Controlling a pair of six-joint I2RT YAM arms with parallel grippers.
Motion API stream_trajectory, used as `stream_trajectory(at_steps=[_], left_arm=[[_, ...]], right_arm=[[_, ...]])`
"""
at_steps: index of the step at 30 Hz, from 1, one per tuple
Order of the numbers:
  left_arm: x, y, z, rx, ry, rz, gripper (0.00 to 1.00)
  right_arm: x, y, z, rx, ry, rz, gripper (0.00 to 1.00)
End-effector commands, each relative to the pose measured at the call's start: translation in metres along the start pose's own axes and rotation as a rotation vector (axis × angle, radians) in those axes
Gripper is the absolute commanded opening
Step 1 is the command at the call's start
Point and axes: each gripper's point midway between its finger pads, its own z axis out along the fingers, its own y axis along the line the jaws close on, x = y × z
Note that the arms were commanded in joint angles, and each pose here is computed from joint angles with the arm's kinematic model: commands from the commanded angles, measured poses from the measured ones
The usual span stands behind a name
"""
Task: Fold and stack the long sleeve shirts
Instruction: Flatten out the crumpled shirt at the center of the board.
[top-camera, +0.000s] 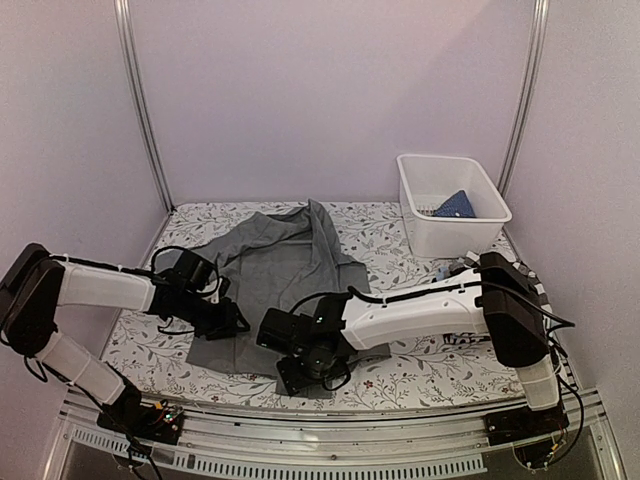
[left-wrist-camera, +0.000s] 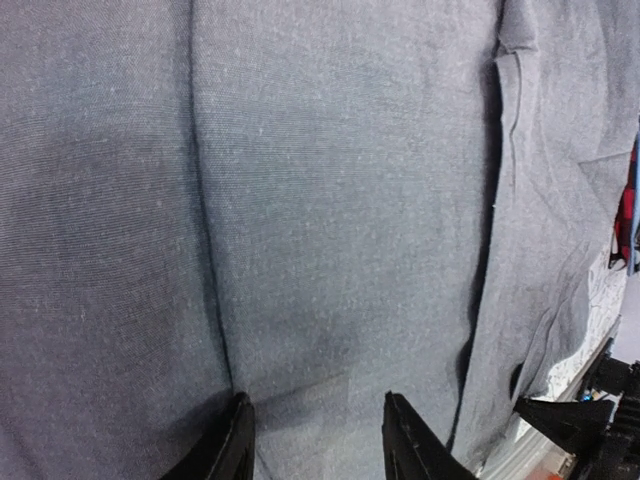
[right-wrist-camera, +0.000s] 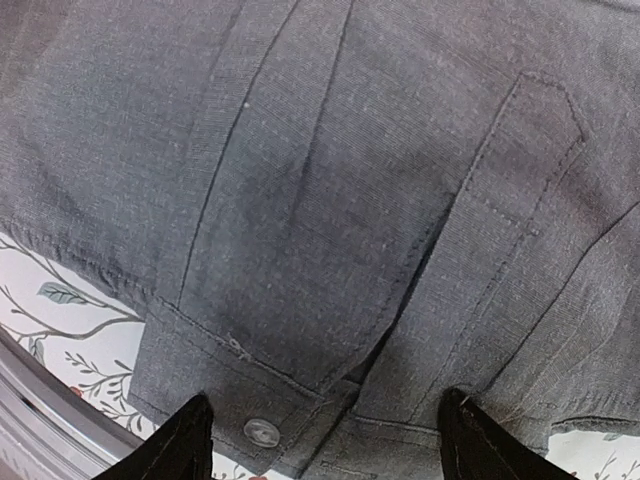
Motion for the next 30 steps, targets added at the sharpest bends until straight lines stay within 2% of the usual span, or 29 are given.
stream_trajectory(at_steps=[1, 10, 13, 18, 24, 30], left_arm=[[0.026, 0.030, 0.001, -0.092, 0.071, -0.032, 0.44], [0.030, 0.038, -0.002, -0.107, 0.061, -0.046, 0.44], [0.031, 0.041, -0.002, -0.109, 0.059, -0.054, 0.44], [0.031, 0.042, -0.002, -0.113, 0.058, -0.061, 0.44], [0.030, 0.043, 0.000, -0.122, 0.064, -0.067, 0.44], [0.032, 0.046, 0.001, -0.134, 0.075, -0.074, 0.44]], right_arm=[[0.014, -0.001, 0.013, 0.011, 0.053, 0.015, 0.69], [0.012, -0.002, -0.003, 0.015, 0.030, 0.025, 0.12], [0.005, 0.000, -0.012, 0.009, 0.008, 0.027, 0.01], [-0.018, -0.006, -0.040, 0.001, -0.059, 0.047, 0.00], [-0.069, -0.017, -0.103, -0.068, -0.208, 0.081, 0.00], [-0.129, -0.067, -0.153, -0.050, -0.340, 0.082, 0.00]])
